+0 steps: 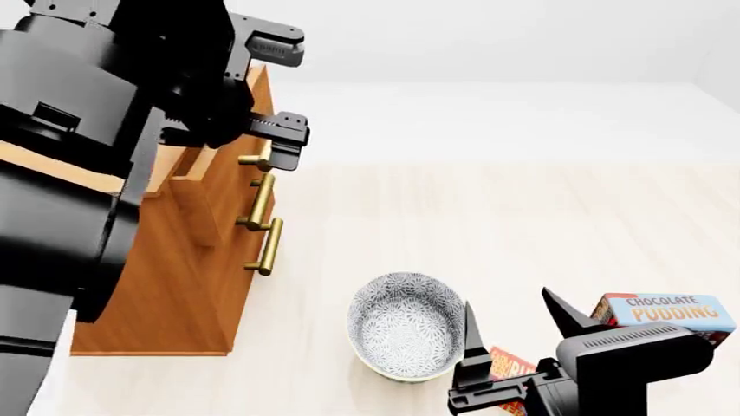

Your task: Put the butter at the back in the top drawer of the cabinet and close it.

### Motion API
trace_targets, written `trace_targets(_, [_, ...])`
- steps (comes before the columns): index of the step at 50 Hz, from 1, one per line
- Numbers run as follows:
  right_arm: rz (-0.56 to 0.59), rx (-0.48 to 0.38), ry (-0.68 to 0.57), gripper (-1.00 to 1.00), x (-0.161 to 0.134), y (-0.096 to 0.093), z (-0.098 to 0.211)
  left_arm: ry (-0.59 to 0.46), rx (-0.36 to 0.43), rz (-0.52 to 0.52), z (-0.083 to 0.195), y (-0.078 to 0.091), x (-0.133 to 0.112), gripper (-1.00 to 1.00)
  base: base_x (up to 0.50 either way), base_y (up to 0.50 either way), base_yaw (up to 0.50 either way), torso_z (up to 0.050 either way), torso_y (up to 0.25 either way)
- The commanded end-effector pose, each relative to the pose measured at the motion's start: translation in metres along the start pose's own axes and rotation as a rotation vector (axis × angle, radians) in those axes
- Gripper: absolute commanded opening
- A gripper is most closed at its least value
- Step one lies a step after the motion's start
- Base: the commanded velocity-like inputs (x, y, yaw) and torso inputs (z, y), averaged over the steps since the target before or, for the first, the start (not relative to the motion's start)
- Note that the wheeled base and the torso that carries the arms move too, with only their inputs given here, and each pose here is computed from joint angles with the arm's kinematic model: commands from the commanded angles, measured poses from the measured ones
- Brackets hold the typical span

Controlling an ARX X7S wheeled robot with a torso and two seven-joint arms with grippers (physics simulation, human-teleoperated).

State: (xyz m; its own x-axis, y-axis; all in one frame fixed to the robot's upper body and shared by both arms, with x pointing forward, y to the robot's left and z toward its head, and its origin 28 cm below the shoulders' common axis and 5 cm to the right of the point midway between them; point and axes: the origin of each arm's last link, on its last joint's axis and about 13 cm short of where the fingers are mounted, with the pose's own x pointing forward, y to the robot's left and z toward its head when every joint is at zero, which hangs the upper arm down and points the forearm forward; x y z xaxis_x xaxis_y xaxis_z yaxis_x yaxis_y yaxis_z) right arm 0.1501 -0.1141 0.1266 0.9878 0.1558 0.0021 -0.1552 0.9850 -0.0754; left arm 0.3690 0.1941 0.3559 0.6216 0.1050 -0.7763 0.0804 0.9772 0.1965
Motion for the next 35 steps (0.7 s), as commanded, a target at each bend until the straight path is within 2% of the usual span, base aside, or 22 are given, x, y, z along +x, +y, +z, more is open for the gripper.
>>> trace_targets(1, [0.002, -0.002, 0.0, 1.0, -0.0004, -0.0001, 0.0001, 0.054, -0.022, 0.009, -0.0084, 0.0041, 0.0151, 1.0, 0.0, 0.0, 0.0, 0.0, 0.0])
trace_targets(14, [0.001, -0.002, -0.002, 1.0, -0.001, -0.0003, 0.0003, 0.076, -0.034, -0.005, -0.0127, 0.005, 0.0228, 1.0, 0.0, 0.0, 0.0, 0.0, 0.0])
trace_targets(28, [0.001, -0.003, -0.002, 1.0, -0.0007, -0.0002, 0.0001, 0.082, -0.027, -0.133, -0.0115, 0.0018, 0.0181, 1.0, 0.0, 0.0, 0.0, 0.0, 0.0])
trace_targets(35, [0.001, -0.003, -0.002, 1.0, -0.0008, -0.0002, 0.0003, 0.075, -0.019, -0.163, -0.0097, -0.0011, 0.0145, 1.0, 0.0, 0.0, 0.0, 0.0, 0.0])
